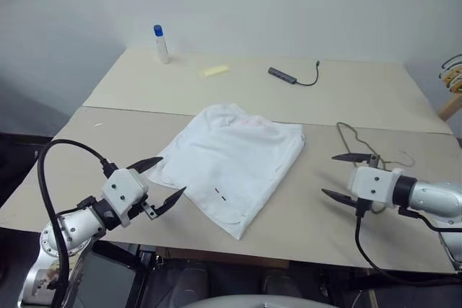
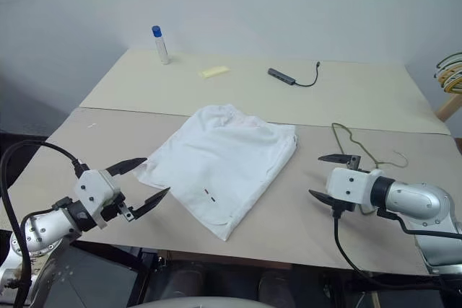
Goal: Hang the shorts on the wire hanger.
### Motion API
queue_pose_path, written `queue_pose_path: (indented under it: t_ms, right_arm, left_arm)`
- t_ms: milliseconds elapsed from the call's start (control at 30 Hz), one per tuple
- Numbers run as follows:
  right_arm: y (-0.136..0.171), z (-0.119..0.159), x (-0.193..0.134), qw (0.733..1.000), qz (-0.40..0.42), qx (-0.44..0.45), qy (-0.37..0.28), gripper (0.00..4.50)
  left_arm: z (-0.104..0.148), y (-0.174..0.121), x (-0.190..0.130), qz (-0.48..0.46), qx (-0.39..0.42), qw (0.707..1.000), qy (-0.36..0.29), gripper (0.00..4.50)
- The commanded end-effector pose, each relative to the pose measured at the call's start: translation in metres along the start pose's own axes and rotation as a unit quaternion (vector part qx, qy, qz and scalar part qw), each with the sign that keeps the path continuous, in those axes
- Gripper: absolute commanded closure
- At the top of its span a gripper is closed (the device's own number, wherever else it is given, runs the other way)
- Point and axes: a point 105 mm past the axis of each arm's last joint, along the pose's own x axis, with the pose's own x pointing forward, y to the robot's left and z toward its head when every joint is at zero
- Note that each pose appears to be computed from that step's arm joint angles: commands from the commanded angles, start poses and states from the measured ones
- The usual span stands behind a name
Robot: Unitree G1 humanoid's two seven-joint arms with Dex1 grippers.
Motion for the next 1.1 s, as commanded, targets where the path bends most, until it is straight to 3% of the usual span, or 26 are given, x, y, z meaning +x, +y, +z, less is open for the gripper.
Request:
queue_pose_path:
  t_ms: [33,467,733,867,1100]
  right_arm:
    - [-0.008,0.009,-0.003,1.000,-0.020,-0.018,-0.011,0.02]
    - [-0.011,0.006,-0.003,0.999,-0.030,-0.010,0.002,0.02]
    - [-0.004,0.006,-0.005,0.998,-0.055,0.008,0.016,0.02]
    - [0.002,0.006,-0.007,0.997,-0.072,0.017,0.026,0.02]
    - [0.011,0.008,-0.014,0.995,-0.086,0.029,0.037,0.02]
  left_arm:
    - [0.012,-0.001,0.001,-0.011,0.004,1.000,-0.018,0.01]
    - [0.017,-0.008,0.024,-0.045,-0.029,0.998,-0.013,0.01]
    - [0.027,-0.053,0.067,-0.182,-0.068,0.981,-0.018,0.01]
    - [0.019,-0.078,0.064,-0.281,-0.057,0.958,0.017,0.01]
    - [0.002,-0.082,0.056,-0.351,-0.021,0.932,0.090,0.01]
